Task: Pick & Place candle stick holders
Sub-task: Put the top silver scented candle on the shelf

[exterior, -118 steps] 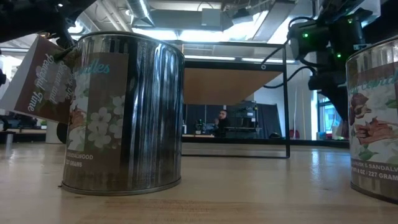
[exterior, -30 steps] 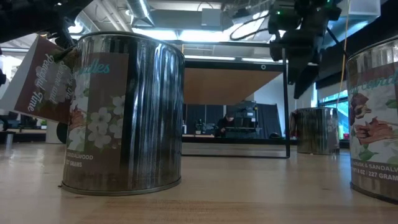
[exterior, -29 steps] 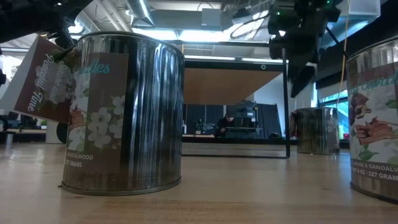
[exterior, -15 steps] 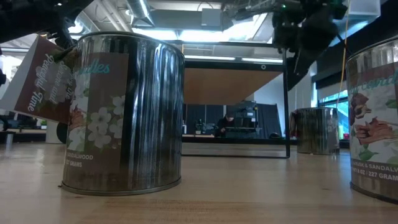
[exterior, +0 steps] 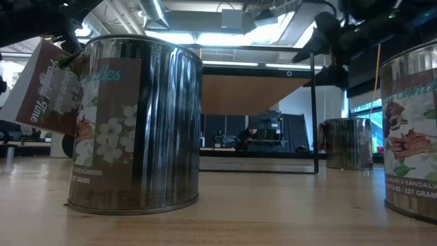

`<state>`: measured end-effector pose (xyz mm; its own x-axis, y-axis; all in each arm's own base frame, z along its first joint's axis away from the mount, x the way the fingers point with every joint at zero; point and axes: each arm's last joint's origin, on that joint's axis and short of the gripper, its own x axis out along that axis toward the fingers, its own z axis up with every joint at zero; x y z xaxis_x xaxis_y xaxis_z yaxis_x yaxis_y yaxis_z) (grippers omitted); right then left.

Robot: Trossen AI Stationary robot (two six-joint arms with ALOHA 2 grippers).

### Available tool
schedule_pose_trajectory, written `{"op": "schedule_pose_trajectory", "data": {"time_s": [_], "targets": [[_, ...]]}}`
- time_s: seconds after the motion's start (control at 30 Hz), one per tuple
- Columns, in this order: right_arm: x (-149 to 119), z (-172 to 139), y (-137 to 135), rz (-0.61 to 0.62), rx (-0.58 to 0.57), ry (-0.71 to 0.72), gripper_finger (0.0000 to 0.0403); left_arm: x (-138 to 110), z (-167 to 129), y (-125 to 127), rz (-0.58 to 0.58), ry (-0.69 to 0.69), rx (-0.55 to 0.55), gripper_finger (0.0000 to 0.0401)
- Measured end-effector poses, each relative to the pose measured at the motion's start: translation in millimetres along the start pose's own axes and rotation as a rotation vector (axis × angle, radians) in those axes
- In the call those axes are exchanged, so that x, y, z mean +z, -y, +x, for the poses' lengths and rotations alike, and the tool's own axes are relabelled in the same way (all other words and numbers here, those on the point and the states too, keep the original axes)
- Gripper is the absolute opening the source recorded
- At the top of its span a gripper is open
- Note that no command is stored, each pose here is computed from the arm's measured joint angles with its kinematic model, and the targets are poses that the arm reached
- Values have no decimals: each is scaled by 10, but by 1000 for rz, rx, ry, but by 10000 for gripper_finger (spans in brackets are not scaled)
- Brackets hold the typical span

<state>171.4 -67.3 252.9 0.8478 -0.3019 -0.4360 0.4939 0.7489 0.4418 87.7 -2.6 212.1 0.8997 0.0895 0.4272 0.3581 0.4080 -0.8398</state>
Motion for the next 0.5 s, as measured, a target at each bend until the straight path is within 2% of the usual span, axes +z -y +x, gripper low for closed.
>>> {"op": "schedule_pose_trajectory", "data": {"time_s": [0.2,0.3,0.37,0.5], "targets": [[-44,-119,-61,120,114,-68,400,0,0,0,7,0,0,2],[-162,-140,-112,162,104,-163,400,0,0,1,2,-2,-1,2],[-272,-152,-135,170,8,-202,400,0,0,1,0,-2,-2,2],[-466,-219,-150,245,-276,-154,400,0,0,1,-1,-2,-2,2]]}}
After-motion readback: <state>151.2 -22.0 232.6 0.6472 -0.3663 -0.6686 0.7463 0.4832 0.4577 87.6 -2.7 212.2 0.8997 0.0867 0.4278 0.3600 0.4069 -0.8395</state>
